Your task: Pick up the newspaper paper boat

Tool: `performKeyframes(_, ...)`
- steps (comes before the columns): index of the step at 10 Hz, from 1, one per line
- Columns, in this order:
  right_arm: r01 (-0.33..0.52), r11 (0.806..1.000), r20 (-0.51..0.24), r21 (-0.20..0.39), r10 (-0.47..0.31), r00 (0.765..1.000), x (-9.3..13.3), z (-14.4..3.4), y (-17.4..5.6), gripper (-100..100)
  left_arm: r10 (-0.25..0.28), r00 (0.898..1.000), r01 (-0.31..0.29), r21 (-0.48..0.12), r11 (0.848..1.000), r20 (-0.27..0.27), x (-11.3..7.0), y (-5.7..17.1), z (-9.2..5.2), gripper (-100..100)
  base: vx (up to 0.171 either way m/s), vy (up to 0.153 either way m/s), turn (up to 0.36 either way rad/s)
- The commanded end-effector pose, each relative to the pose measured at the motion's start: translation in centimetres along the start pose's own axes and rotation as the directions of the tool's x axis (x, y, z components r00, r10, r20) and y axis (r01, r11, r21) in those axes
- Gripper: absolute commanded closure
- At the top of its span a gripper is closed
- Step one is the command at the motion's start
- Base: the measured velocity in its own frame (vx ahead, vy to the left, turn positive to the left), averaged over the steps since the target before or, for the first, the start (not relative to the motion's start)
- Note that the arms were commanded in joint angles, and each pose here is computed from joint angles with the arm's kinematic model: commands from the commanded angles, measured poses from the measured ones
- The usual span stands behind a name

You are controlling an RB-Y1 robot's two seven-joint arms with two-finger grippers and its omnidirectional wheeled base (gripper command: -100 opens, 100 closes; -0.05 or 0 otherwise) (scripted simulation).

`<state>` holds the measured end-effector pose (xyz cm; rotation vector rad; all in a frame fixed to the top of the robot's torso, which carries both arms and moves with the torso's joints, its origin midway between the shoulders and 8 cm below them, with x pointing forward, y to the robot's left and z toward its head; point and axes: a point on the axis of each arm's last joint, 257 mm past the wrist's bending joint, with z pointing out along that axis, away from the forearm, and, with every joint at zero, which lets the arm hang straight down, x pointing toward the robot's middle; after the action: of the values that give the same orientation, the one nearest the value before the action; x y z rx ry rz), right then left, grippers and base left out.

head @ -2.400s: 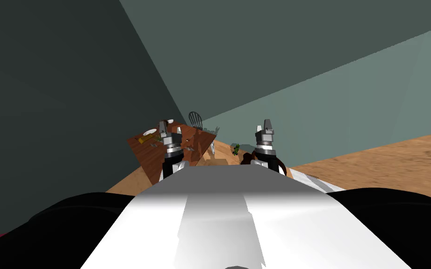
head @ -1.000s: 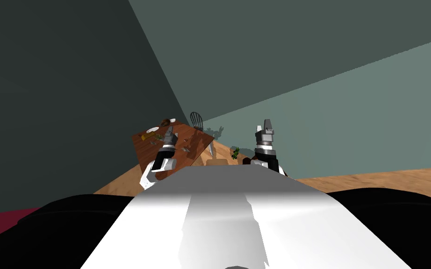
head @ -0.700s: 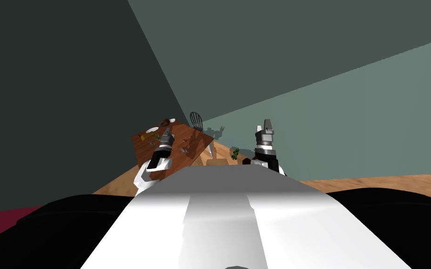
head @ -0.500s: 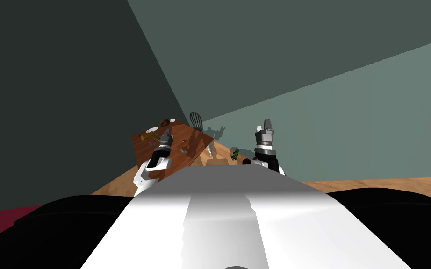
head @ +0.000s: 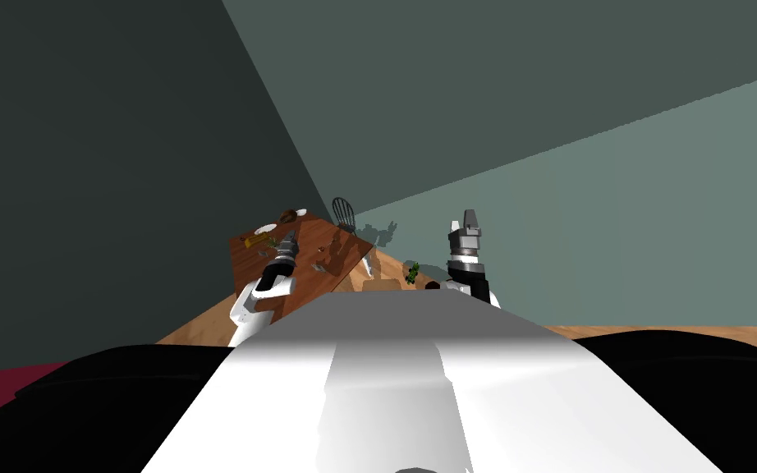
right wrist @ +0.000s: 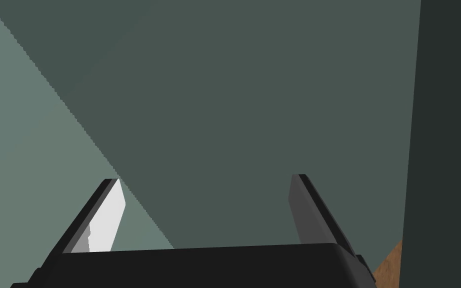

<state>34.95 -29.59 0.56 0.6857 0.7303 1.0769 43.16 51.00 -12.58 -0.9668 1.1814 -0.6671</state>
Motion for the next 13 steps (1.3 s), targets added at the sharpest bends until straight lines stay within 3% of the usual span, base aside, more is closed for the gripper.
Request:
performKeyframes(1, 0.0, 1.0, 0.0, 0.0, 0.0, 1.0, 0.0, 0.0, 0.0, 0, 0.018, 1.0, -0.018, -0.043, 0.999, 0.01, -0.9, 2.1, 0.1, -100, 0.042, -0.04, 0.007)
performKeyframes(6, 0.0, 1.0, 0.0, 0.0, 0.0, 1.0, 0.0, 0.0, 0.0, 0, 0.123, 0.991, -0.114, -0.178, 0.977, 0.042, -4.4, 7.6, 0.7, -100, 0.043, -0.038, 0.007)
performKeyframes(7, 0.0, 1.0, 0.0, 0.0, 0.0, 1.0, 0.0, 0.0, 0.0, 0, 0.123, 0.991, -0.112, -0.199, 0.973, 0.043, -4.6, 8.6, 0.5, -100, 0.035, -0.029, 0.006)
performKeyframes(10, 0.0, 1.0, 0.0, 0.0, 0.0, 1.0, 0.0, 0.0, 0.0, 0, 0.192, 0.98, -0.171, -0.284, 0.944, 0.05, -6.7, 12.0, 0.3, -100, 0.041, -0.034, 0.0)
performKeyframes(13, 0.0, 1.0, 0.0, 0.0, 0.0, 1.0, 0.0, 0.0, 0.0, 0, 0.224, 0.973, -0.195, -0.345, 0.918, 0.047, -7.7, 14.7, -0.2, -100, 0.034, -0.028, -0.003)
